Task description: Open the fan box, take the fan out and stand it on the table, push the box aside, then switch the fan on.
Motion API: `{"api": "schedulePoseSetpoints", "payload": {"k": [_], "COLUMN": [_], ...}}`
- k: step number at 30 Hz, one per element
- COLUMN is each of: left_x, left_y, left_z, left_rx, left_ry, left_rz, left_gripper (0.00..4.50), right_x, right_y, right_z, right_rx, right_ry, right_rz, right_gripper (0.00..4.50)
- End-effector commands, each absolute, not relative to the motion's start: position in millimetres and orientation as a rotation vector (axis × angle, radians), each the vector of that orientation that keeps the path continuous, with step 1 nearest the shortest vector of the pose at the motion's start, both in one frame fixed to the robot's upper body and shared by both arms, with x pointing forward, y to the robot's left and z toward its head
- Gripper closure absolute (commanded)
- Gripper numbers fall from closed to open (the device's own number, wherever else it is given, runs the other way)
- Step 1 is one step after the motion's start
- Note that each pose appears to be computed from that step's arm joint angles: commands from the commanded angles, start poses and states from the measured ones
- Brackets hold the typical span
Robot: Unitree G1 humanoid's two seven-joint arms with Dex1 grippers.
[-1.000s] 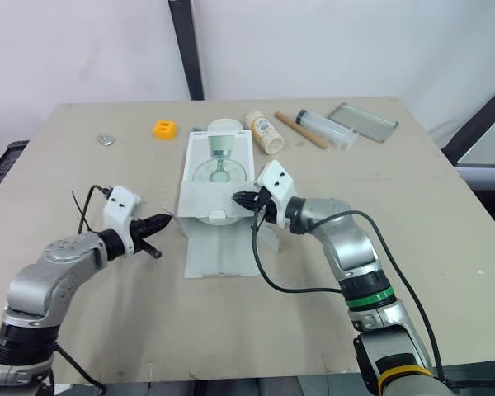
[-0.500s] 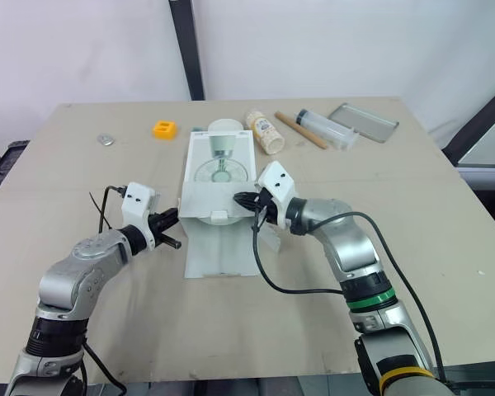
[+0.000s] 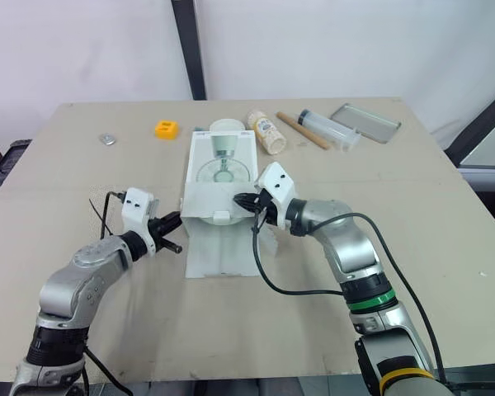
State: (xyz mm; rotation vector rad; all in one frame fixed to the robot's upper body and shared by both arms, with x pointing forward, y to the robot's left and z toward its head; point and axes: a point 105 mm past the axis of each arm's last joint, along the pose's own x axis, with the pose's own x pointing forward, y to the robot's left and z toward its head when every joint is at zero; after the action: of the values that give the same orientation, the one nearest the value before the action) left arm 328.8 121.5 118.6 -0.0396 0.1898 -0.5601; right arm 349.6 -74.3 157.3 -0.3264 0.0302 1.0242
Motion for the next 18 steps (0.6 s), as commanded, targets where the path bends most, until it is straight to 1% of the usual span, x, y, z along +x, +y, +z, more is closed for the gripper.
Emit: {"api": "schedulePoseSetpoints", "payload": {"k": [1, 7, 13, 18], "left_x": [320, 307, 277, 251], "left_y": [115, 127, 132, 115], "left_z": [145, 164, 182, 196], "left_rx": [-0.078, -0.152, -0.199, -0.313], "left_ry": [0.065, 0.000, 0.022, 0.075], "left_rz": [-0.615, -0.639, -0.783, -0.940], "left_gripper": [4.50, 4.50, 4.50, 4.50], "right_x": [349, 349, 350, 352], "right_y": [-76, -76, -77, -76], "right_z": [147, 147, 146, 146], "right_rx": [-0.333, -0.335, -0.338, -0.342], "right_ry": [0.071, 0.074, 0.077, 0.077], "right_rz": [1.021, 1.020, 1.020, 1.024], "right_gripper": [4.48, 4.48, 4.48, 4.48]}}
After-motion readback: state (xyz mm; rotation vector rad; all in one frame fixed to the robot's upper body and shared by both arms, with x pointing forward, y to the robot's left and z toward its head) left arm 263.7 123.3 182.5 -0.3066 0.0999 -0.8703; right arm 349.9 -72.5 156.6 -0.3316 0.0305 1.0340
